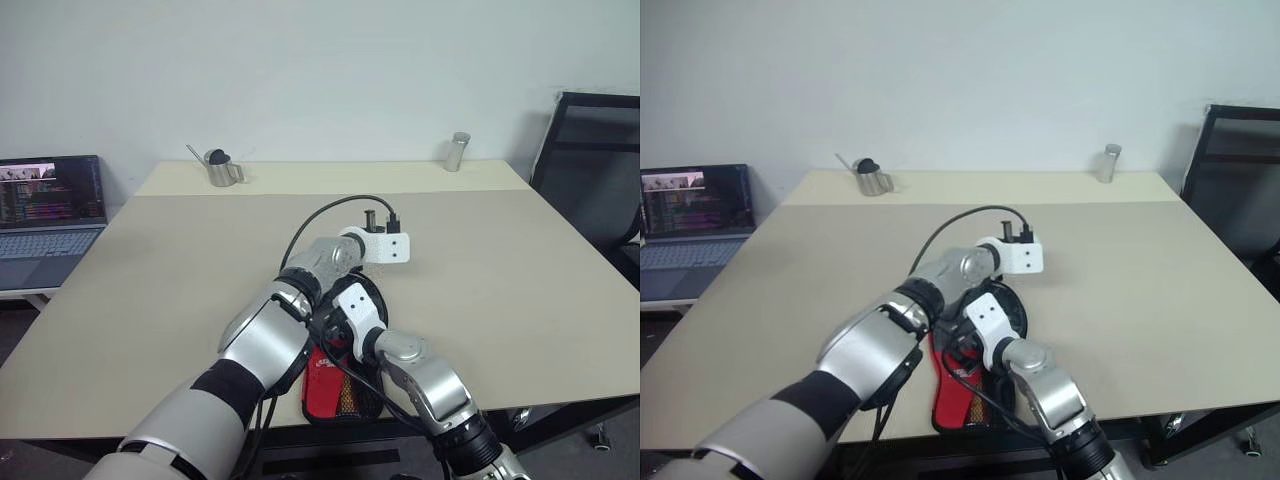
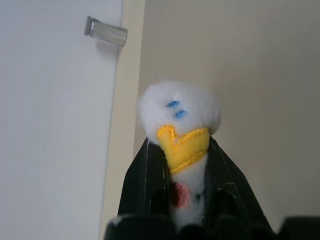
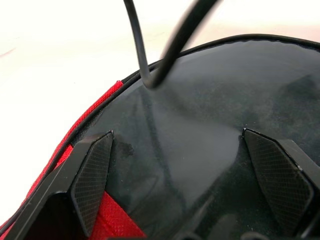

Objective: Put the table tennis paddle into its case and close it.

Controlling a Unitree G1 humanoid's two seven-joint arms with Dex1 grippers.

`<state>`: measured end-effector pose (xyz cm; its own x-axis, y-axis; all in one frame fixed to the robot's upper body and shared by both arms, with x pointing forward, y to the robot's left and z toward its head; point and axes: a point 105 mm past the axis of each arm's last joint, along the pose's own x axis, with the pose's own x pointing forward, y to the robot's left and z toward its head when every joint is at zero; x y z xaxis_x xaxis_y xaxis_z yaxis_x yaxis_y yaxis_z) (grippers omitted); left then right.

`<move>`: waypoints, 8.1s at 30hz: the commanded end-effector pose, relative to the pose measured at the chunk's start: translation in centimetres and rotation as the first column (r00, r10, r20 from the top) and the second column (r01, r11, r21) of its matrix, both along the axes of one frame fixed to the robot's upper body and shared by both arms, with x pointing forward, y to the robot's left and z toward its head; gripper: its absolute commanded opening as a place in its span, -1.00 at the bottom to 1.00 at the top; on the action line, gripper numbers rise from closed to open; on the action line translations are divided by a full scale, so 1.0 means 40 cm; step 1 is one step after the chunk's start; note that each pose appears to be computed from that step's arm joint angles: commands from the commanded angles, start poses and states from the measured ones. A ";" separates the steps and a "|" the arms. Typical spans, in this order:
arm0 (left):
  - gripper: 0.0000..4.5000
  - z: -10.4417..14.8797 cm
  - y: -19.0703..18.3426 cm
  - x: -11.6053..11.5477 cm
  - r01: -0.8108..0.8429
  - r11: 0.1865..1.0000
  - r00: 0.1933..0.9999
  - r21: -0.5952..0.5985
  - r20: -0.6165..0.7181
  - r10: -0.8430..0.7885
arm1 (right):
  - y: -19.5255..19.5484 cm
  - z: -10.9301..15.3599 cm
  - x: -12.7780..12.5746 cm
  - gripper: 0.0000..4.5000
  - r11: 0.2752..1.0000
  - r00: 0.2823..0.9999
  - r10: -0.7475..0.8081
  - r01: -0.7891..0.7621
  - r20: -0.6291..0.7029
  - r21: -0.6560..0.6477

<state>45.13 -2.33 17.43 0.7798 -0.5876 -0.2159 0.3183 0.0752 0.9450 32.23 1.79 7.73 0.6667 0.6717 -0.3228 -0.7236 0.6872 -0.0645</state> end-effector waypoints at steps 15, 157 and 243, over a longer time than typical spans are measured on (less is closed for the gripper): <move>-0.08 0.028 -0.097 -0.055 0.161 0.983 0.975 -0.094 -0.137 -0.173 | -0.011 -0.163 -0.059 1.00 0.994 0.968 -0.002 -0.026 -0.251 -0.110; 1.00 -0.319 0.252 -0.246 -0.008 0.888 0.465 -0.460 -0.787 -0.404 | -0.369 0.138 -0.080 -0.92 0.969 0.961 -0.245 0.248 -0.128 0.004; 1.00 -0.067 0.440 -0.322 -0.153 0.668 0.763 -0.728 -0.517 -0.389 | -0.364 0.226 0.007 0.99 0.962 0.959 0.256 -0.265 0.118 0.066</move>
